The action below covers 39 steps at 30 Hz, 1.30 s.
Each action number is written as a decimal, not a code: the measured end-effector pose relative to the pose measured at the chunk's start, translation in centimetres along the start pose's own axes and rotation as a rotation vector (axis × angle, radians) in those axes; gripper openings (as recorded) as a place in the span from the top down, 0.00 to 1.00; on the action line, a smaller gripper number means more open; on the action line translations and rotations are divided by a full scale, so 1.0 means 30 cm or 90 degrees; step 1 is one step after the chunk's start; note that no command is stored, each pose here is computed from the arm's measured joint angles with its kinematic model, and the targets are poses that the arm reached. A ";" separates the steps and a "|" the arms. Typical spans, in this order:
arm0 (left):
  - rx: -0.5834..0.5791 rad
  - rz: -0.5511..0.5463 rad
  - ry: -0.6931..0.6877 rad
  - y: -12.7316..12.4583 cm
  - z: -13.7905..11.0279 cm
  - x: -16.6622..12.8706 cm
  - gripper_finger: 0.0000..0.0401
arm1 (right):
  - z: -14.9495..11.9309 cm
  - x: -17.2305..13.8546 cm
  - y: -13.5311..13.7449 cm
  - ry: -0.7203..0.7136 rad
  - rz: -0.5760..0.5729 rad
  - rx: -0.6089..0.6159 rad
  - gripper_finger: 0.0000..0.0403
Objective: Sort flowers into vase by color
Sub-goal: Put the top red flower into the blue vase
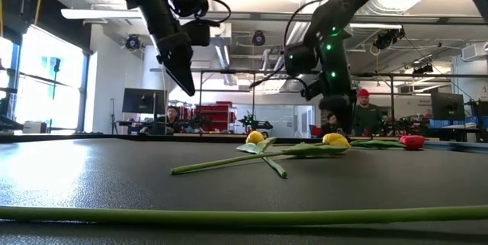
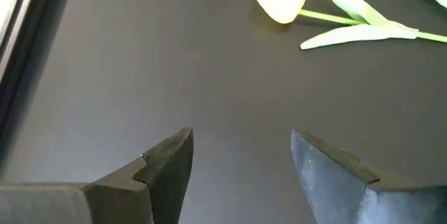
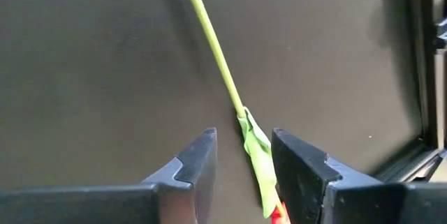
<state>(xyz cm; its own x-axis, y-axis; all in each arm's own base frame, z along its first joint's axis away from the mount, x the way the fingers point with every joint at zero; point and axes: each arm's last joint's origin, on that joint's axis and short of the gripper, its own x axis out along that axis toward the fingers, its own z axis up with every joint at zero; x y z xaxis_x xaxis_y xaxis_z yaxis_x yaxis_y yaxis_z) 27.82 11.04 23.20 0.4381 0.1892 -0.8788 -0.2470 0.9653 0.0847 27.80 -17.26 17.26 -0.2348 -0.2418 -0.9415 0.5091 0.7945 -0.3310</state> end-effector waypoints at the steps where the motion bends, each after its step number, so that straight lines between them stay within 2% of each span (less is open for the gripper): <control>1: 0.000 0.001 -0.003 0.000 0.001 0.000 0.43 | 0.003 0.010 0.001 0.006 -0.001 0.000 0.69; 6: 0.011 0.008 -0.005 0.002 0.003 0.000 0.43 | 0.016 0.055 -0.002 0.031 -0.016 0.032 0.69; 10: 0.021 0.030 -0.021 0.006 0.012 0.000 0.43 | 0.022 0.087 -0.009 0.050 -0.023 0.036 0.69; 20: 0.020 0.033 -0.031 0.008 0.018 0.000 0.43 | 0.028 0.120 -0.022 0.069 -0.023 0.034 0.70; 27: 0.020 0.033 -0.031 0.008 0.017 0.000 0.43 | 0.040 0.131 -0.026 0.055 0.008 0.052 0.81; 34: -0.004 0.032 -0.031 0.007 0.017 0.000 0.43 | 0.021 0.128 -0.023 0.093 0.021 0.051 0.98; 39: 0.002 0.031 -0.040 -0.002 0.009 0.016 0.43 | -0.001 0.101 -0.024 0.123 0.067 0.055 0.97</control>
<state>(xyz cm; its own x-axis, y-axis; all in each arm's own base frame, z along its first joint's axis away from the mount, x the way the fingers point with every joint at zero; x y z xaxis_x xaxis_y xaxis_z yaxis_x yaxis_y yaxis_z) 28.27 11.14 22.89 0.4786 0.2470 -0.8426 -0.2674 0.9550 0.1280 26.70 -18.55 14.65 -0.3264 -0.0425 -0.9443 0.6065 0.7568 -0.2437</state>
